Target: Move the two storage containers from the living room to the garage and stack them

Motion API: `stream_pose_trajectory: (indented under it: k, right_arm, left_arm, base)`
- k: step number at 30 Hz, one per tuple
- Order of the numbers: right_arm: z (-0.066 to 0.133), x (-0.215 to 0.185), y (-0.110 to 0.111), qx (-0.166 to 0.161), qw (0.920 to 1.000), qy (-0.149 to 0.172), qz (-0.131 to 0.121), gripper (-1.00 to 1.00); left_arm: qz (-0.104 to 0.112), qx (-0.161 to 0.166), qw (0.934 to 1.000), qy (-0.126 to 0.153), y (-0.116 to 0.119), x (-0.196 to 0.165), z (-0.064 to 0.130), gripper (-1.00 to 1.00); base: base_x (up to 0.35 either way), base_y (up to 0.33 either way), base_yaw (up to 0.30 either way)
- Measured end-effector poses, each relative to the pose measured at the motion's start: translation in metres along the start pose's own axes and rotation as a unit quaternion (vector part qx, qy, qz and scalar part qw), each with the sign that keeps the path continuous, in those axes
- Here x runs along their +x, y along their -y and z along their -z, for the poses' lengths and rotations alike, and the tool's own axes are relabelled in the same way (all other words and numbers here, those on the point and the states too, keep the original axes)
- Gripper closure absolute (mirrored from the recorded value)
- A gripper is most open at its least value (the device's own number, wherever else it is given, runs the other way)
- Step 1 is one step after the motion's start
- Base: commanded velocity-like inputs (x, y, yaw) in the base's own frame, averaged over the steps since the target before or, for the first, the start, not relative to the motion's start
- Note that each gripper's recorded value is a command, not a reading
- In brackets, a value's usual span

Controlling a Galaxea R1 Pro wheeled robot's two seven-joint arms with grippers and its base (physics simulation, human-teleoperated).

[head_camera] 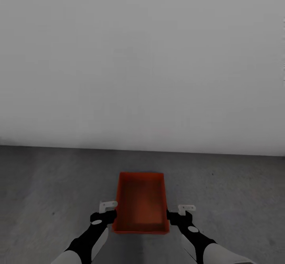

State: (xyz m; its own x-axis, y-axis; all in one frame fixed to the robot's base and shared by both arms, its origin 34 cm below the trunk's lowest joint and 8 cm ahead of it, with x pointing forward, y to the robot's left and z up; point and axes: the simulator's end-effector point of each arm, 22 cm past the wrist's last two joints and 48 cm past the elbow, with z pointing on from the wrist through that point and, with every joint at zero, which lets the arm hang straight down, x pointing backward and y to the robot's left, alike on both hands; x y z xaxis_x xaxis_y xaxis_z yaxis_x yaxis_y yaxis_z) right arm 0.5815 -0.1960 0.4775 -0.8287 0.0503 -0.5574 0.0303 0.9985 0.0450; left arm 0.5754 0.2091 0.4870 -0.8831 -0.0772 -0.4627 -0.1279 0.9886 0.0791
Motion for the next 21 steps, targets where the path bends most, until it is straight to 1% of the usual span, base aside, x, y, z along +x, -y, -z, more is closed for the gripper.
stream_pose_trajectory:
  k: [21]
  right_arm:
    - [0.0,0.0001,0.0,0.0,1.0,0.0,0.0,-1.0]
  left_arm:
    - [-0.001,0.001,1.0,0.0,0.0004,0.0,0.0,-1.0]
  base:
    - [-0.346,0.0,0.0]
